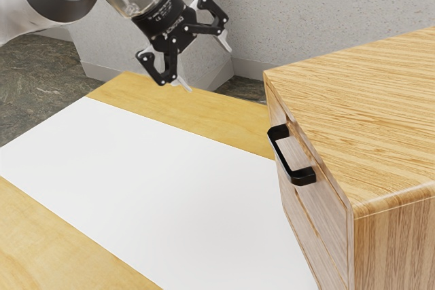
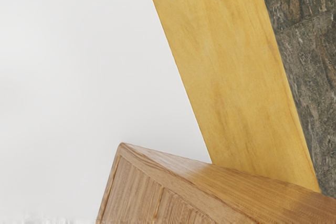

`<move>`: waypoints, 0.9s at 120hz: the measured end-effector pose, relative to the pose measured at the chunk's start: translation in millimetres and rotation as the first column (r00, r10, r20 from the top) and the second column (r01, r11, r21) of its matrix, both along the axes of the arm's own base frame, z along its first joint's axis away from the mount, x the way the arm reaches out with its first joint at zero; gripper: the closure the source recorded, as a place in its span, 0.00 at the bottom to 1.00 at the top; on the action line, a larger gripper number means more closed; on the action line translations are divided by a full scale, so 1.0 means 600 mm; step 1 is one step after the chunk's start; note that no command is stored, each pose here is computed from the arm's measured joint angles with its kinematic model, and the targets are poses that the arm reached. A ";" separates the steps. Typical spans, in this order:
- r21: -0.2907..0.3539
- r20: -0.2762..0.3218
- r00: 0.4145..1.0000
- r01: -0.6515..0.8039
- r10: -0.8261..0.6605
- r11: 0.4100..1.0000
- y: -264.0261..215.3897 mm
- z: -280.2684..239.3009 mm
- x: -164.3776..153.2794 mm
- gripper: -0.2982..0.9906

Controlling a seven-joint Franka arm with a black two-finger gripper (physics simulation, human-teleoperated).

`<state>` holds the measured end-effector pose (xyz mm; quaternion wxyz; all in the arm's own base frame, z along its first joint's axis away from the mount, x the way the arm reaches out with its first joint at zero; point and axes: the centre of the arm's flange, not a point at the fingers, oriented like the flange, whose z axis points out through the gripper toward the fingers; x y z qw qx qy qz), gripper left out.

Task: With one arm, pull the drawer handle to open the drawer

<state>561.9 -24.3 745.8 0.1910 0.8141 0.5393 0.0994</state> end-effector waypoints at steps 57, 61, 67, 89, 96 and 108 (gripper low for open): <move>-0.169 0.045 0.974 0.225 -0.221 0.959 -0.103 -0.018 -0.046 0.30; -0.164 0.052 0.975 0.223 -0.217 0.961 -0.084 -0.006 -0.062 0.31; -0.140 0.055 0.973 0.229 -0.224 0.963 -0.073 0.003 -0.088 0.32; -0.073 -0.031 0.958 0.281 -0.284 0.957 -0.100 -0.048 -0.114 0.36; -0.067 -0.053 0.952 0.297 -0.301 0.952 -0.109 -0.062 -0.118 0.37; -0.048 -0.063 0.943 0.325 -0.328 0.944 -0.129 -0.068 -0.123 0.39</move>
